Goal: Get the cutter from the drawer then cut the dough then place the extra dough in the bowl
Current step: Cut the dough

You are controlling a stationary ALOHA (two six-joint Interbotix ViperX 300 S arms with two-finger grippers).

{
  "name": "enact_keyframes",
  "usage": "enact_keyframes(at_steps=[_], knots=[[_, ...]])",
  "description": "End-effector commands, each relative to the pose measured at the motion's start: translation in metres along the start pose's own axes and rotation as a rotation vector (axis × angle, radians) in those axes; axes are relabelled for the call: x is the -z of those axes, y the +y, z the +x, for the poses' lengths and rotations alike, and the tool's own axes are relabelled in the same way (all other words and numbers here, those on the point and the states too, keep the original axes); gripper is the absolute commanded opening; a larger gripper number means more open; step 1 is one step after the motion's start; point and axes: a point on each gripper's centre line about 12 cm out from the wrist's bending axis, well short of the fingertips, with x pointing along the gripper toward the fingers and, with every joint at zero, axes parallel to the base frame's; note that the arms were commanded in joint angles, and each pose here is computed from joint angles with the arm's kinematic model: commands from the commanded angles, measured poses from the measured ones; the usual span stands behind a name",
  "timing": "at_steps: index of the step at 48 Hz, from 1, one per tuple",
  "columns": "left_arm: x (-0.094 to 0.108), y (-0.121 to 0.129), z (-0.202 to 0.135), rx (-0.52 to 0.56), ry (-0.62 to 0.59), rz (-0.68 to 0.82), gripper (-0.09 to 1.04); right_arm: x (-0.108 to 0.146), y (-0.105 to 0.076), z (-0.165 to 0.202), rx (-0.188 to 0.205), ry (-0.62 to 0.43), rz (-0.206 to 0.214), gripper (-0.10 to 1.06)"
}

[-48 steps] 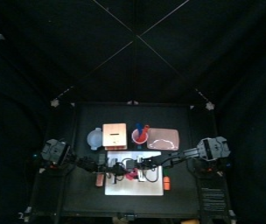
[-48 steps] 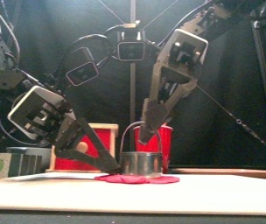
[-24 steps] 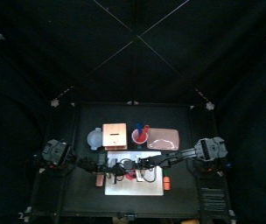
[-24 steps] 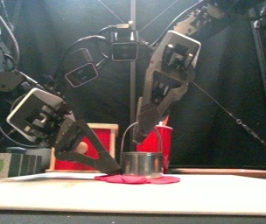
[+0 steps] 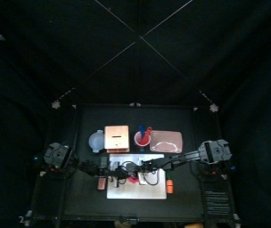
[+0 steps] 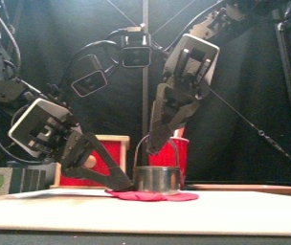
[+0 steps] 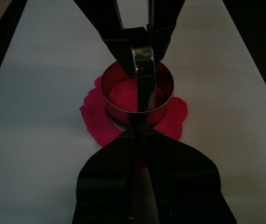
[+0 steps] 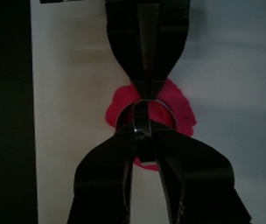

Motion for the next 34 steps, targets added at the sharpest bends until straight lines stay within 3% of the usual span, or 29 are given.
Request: enact_keyframes(at_steps=[1,34], knots=[[-0.001,0.0,0.001,-0.002,0.0,-0.005,0.55,-0.017,0.002,-0.014,-0.006,-0.058,-0.001,0.6],[0.003,0.001,0.002,-0.01,0.016,-0.014,0.55,-0.03,0.001,-0.025,-0.006,-0.08,0.001,0.59]])
